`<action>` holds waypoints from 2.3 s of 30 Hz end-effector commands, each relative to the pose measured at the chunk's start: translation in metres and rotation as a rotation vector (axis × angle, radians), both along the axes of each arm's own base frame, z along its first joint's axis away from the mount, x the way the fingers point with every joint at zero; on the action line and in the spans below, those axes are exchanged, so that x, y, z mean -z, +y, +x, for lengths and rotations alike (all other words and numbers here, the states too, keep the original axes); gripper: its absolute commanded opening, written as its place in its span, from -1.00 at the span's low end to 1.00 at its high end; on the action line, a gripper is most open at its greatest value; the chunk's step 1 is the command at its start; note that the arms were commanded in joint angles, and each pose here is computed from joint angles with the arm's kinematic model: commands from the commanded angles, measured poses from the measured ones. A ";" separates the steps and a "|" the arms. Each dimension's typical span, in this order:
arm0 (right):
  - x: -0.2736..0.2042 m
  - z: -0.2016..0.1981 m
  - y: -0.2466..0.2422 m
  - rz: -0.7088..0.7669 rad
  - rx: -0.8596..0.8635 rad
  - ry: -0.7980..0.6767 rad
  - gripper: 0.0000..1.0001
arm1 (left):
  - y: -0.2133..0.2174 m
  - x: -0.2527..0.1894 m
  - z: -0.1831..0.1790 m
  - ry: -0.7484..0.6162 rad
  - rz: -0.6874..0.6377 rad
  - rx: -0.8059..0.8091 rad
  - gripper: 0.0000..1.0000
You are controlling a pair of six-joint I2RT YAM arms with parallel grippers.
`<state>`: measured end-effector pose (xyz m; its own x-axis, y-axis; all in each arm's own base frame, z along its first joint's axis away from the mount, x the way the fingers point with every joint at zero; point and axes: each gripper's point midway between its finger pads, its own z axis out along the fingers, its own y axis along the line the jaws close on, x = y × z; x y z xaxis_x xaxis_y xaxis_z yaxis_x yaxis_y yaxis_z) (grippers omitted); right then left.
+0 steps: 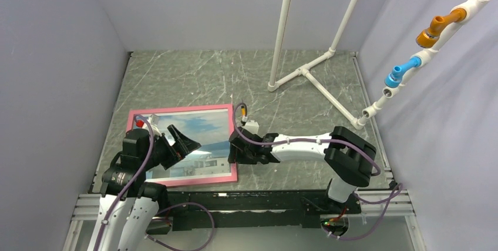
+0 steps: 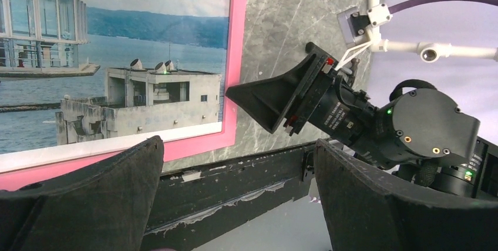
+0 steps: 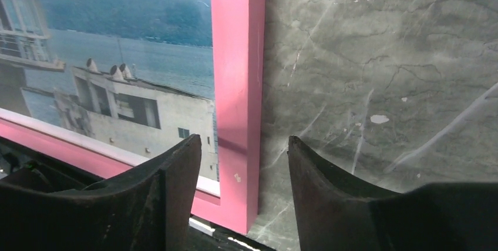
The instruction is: Take the photo out of the frame
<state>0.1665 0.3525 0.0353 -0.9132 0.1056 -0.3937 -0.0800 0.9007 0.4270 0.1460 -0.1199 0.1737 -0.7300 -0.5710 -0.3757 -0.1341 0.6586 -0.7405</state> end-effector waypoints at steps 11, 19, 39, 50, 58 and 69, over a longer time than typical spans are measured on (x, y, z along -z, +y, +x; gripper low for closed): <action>0.021 0.007 -0.002 -0.079 0.061 -0.018 -0.47 | 0.001 -0.001 -0.002 -0.025 -0.012 -0.008 0.98; 0.021 0.011 -0.007 -0.194 0.079 -0.026 -0.51 | 0.004 0.003 -0.005 -0.005 0.007 -0.021 0.98; -0.040 0.044 0.017 0.127 0.218 0.066 -1.00 | 0.008 0.036 -0.012 0.266 -0.031 -0.152 0.98; -0.063 0.074 0.021 0.132 0.145 -0.057 -1.00 | -0.013 0.072 -0.014 0.359 -0.173 -0.131 0.98; -0.060 0.036 -0.006 0.008 -0.123 -0.175 0.45 | 0.000 0.056 0.002 0.171 -0.047 -0.088 0.98; -0.018 -0.001 0.007 -0.105 -0.137 -0.013 0.13 | -0.007 0.050 0.003 0.188 -0.073 -0.056 0.98</action>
